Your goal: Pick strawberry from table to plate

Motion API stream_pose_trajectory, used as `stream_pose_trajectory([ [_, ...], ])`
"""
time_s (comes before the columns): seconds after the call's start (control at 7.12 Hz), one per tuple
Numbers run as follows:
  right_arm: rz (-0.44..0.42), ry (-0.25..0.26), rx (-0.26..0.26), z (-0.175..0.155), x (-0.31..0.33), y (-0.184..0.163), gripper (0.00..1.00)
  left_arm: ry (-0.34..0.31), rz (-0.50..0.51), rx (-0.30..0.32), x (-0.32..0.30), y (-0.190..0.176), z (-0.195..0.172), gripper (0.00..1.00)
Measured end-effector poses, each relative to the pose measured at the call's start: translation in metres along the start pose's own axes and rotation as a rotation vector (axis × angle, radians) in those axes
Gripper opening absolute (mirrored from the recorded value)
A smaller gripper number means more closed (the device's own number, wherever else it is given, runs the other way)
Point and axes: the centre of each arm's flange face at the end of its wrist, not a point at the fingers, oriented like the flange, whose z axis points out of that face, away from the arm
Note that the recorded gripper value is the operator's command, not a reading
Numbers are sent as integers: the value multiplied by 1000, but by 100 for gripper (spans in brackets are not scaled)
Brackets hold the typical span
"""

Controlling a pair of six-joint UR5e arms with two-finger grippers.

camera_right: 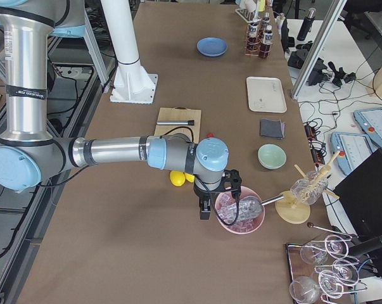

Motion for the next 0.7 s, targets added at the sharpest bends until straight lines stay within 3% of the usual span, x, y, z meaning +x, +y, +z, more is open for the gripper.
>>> stream_pose_trajectory([
  [0.7,0,-2,2,-1,-1,1,100,-8,-16,-20,-7,12,7,97],
])
